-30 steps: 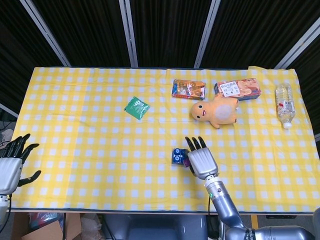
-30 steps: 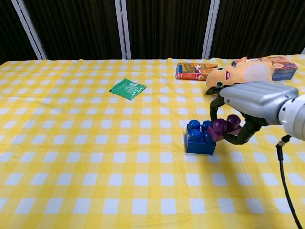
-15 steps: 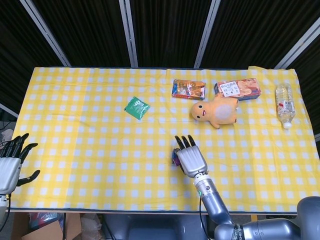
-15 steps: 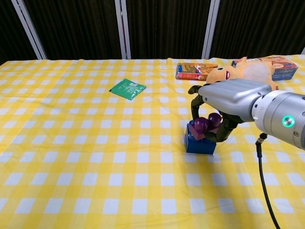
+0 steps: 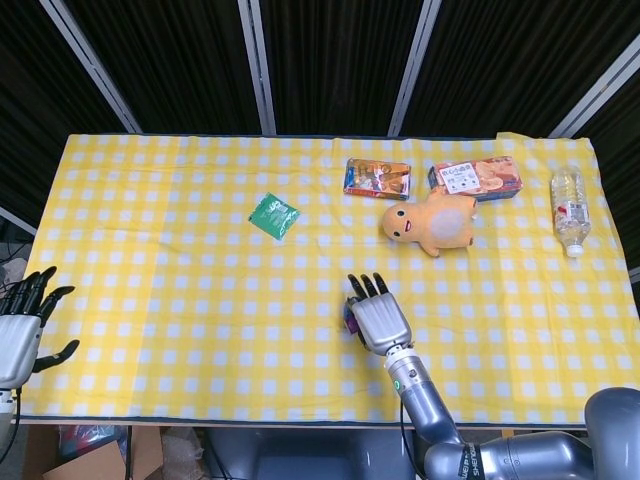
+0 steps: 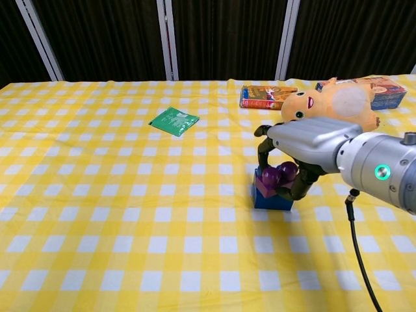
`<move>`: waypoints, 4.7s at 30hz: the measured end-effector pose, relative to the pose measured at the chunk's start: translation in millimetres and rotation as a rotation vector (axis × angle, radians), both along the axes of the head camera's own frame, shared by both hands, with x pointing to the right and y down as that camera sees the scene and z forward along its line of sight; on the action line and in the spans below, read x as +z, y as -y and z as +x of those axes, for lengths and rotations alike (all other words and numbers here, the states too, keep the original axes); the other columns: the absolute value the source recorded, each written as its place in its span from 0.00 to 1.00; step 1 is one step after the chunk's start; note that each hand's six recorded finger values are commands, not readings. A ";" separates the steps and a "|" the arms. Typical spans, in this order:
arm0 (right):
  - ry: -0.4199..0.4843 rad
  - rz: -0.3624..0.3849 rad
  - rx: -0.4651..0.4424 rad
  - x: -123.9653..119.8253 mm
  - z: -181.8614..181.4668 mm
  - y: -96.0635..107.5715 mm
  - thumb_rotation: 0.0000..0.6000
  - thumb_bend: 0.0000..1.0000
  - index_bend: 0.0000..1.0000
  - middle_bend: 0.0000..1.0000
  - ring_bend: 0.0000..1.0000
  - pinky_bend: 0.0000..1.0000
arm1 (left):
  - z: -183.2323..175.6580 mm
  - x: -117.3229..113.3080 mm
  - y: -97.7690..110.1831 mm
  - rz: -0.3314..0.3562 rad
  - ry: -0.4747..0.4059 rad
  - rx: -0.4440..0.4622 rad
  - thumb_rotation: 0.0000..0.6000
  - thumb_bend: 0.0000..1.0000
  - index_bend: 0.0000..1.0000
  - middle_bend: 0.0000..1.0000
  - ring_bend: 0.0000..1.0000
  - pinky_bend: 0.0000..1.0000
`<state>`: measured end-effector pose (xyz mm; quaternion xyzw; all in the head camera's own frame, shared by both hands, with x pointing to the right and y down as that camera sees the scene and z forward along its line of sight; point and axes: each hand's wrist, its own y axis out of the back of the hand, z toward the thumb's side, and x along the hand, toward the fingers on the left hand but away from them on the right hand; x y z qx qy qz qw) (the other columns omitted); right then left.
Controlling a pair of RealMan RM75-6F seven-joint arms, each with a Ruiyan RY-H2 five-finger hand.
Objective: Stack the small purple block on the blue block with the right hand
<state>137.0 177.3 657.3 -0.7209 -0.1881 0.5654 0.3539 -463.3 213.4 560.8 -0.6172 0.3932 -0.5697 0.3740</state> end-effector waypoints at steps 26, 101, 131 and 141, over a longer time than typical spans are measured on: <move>0.004 -0.010 0.001 10.5 -5.2 2.9 1.00 0.45 0.54 0.00 0.00 0.00 | 0.1 2.0 0.0 -0.006 0.001 -0.001 1.00 0.24 0.20 0.00 0.00 0.10; 0.026 -0.009 0.049 17.4 14.1 7.0 1.00 0.45 0.09 0.00 0.00 0.00 | 1.8 5.2 0.3 -0.018 0.017 -0.001 1.00 0.24 0.20 0.00 0.00 0.10; 0.047 0.022 0.041 -2.8 14.0 7.0 1.00 0.45 0.12 0.00 0.00 0.00 | 2.9 8.0 0.6 -0.026 0.024 0.002 1.00 0.24 0.20 0.00 0.00 0.10; 0.063 0.044 0.033 -17.6 25.7 -3.5 1.00 0.45 0.24 0.00 0.00 0.00 | 0.0 5.6 1.5 -0.017 0.024 -0.010 1.00 0.24 0.20 0.00 0.00 0.10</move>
